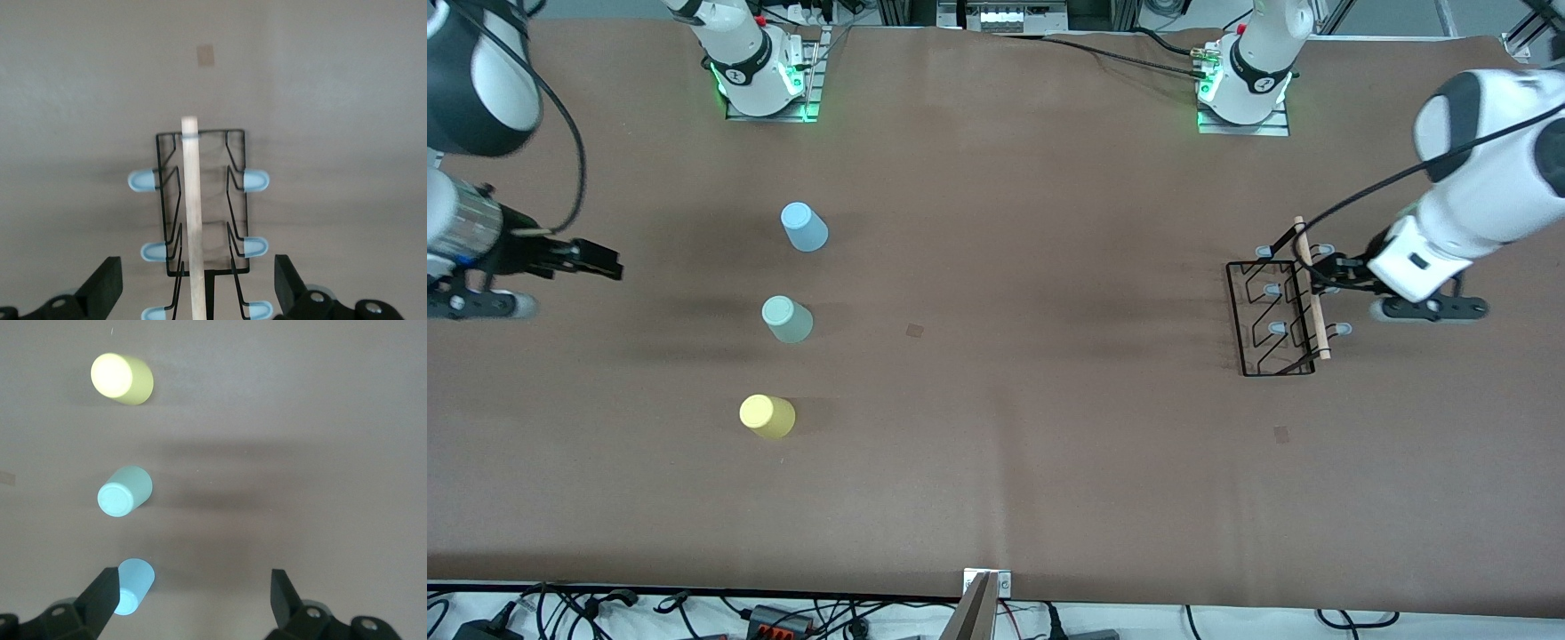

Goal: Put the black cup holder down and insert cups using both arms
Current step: 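Grasp the rack dowel with the left gripper while the right gripper lowers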

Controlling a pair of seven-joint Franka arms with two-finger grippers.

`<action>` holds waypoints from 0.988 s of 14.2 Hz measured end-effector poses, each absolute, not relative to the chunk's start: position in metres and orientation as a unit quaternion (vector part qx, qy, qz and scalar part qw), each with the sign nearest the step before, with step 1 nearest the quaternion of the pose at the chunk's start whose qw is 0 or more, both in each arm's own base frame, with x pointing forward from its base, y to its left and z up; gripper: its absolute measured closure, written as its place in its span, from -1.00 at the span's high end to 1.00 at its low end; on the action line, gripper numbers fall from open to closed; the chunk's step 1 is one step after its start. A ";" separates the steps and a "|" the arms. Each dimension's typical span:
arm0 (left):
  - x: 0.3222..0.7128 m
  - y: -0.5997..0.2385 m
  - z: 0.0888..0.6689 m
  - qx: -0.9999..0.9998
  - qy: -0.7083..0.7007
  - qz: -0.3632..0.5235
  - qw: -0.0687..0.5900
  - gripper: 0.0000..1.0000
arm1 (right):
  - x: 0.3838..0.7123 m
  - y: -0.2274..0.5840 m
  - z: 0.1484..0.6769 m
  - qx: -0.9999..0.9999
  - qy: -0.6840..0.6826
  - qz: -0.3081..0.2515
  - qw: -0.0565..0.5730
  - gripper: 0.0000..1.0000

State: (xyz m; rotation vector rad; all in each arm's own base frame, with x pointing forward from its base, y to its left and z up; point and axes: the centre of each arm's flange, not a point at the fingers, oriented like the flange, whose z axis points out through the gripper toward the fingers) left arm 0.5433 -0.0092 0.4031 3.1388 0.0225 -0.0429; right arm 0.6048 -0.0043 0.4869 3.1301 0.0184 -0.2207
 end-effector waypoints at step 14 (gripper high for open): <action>0.491 -0.006 0.334 0.999 0.047 -0.003 -0.002 0.23 | 0.612 0.123 0.334 0.991 0.014 -0.132 0.021 1.00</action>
